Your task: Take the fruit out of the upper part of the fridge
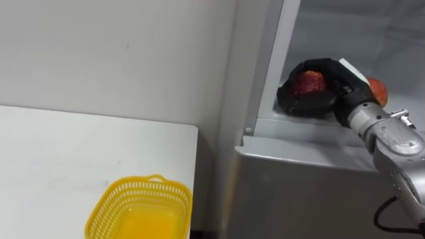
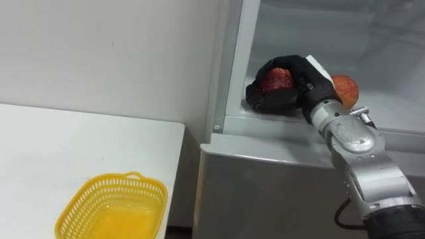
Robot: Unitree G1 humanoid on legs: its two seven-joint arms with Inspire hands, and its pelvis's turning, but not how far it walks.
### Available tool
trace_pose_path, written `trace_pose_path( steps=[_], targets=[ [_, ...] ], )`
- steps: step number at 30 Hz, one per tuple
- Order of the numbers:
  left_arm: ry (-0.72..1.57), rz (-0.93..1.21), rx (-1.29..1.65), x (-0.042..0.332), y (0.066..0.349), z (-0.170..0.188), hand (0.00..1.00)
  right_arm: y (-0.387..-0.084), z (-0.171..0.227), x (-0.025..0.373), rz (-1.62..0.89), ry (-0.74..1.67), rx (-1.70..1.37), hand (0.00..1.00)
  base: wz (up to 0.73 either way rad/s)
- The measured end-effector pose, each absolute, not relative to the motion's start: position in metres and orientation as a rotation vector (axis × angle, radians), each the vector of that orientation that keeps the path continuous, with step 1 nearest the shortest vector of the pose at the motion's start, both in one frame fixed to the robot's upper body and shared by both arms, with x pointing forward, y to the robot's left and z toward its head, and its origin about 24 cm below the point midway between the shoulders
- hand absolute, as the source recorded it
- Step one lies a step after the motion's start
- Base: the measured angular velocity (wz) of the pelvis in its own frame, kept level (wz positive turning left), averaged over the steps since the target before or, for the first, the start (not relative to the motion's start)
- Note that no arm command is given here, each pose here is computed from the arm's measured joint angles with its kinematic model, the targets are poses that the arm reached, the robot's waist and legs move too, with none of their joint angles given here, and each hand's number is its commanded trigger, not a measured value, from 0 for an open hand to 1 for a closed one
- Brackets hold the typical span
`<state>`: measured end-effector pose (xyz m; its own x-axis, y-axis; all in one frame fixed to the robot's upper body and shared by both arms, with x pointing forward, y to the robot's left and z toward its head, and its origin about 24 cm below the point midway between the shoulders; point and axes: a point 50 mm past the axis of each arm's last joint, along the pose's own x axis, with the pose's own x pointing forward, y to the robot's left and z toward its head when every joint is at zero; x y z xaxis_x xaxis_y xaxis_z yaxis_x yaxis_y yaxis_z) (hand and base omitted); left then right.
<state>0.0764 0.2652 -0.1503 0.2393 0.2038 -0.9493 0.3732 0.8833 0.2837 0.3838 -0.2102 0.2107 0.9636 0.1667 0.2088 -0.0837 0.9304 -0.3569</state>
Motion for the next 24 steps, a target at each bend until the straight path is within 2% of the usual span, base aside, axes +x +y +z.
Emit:
trace_pose_path(
  steps=[8, 24],
  targets=[
    [1.328, -0.110, 0.527, 0.074, 0.263, -0.152, 0.00, -0.197, 0.208, 0.365, 0.146, -0.323, -0.364, 1.00, -0.03],
    [1.282, -0.109, 0.470, 0.072, 0.250, -0.155, 0.00, -0.141, 0.200, 0.308, 0.266, -0.515, -0.277, 1.00, -0.04]
  ],
)
